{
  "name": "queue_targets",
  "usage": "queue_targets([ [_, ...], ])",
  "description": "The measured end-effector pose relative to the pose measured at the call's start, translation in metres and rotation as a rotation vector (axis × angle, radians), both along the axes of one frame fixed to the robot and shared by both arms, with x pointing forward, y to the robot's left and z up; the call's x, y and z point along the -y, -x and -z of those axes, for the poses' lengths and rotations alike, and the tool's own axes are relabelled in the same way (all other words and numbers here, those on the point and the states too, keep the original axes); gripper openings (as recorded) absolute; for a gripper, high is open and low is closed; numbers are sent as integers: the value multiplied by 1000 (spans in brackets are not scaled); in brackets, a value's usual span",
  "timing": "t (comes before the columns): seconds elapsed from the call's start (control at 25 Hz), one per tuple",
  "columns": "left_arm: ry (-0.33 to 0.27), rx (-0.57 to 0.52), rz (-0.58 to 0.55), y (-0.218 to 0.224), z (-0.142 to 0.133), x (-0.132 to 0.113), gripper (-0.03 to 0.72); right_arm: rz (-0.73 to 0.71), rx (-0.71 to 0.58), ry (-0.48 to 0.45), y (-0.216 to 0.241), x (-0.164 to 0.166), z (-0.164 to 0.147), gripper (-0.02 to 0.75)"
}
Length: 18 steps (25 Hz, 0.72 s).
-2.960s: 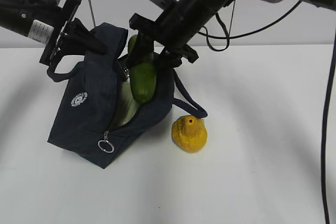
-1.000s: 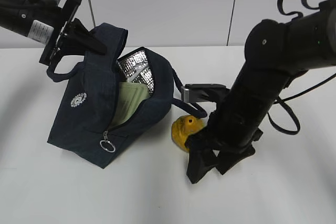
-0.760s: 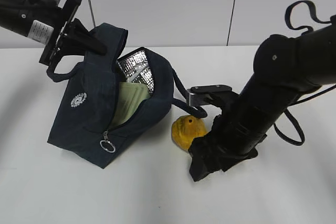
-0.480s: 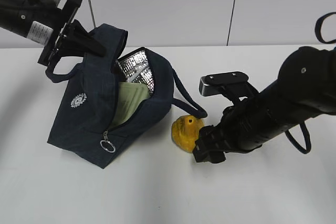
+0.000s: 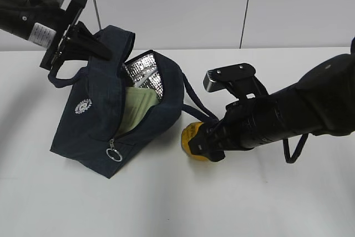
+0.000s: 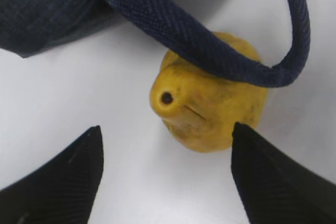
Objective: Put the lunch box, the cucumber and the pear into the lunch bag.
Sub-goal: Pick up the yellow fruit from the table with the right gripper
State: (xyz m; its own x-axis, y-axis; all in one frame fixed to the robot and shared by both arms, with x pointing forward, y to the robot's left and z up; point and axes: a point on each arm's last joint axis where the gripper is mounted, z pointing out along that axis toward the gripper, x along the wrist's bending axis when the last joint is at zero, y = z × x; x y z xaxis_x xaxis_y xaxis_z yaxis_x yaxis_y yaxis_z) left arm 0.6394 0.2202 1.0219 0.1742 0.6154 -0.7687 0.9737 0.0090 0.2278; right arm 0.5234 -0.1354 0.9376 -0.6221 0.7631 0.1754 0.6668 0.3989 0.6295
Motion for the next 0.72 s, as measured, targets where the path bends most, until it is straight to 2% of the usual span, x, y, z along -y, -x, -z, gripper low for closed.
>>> queue_targets([
  [0.12,0,0,0,0,0,0,2,-5,11,2,0,0,0,619],
  [0.24,-2,0,1,0,0,0,2,-28,31,13,0,0,0,650],
  [0.48,-3,0,1,0,0,0,2,-47,80,-10,-6,-4,-1,655],
  [0.72,-3,0,1,0,0,0,2,-51,56,-13,-17,-10,13,627],
])
